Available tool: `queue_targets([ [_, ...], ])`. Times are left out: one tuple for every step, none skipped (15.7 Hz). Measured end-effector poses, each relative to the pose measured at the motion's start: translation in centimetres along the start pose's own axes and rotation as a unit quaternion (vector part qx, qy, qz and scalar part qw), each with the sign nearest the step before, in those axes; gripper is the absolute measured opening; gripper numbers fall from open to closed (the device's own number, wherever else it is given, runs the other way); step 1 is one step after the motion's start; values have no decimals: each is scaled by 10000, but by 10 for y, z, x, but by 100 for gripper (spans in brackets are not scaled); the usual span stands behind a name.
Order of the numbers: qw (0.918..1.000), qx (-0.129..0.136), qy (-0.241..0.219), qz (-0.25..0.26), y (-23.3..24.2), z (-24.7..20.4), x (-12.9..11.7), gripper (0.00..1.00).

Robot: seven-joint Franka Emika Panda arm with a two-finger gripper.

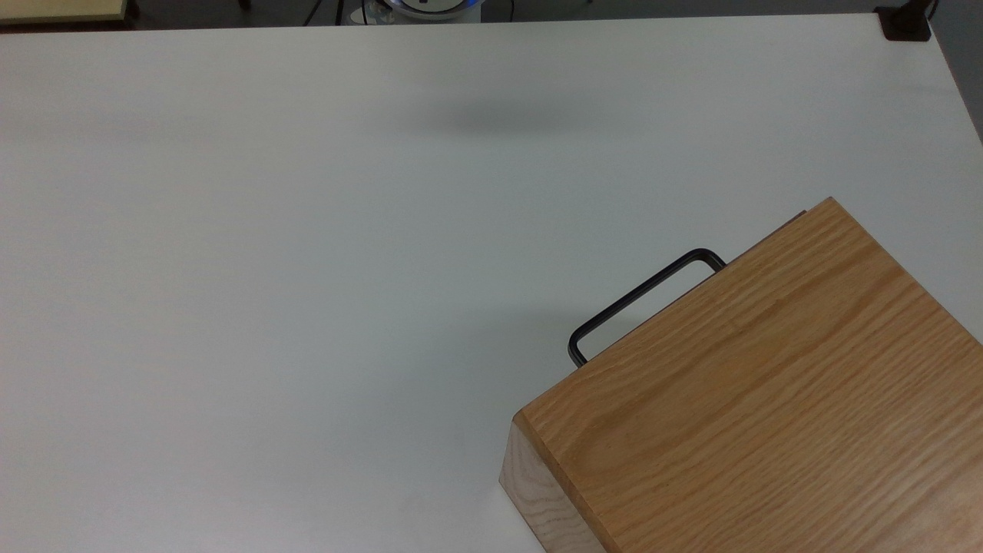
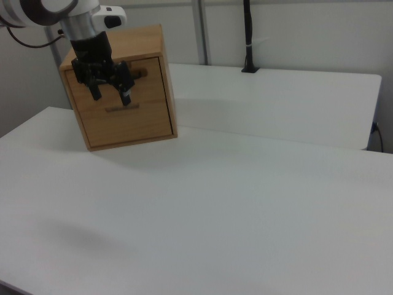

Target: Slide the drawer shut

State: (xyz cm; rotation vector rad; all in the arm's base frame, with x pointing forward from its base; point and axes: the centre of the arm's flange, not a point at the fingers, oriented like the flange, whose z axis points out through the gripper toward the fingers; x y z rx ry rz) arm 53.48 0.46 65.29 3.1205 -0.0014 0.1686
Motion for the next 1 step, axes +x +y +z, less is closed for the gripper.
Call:
queue_targets([
  [10000,0,-4,9,0,0,0,100],
])
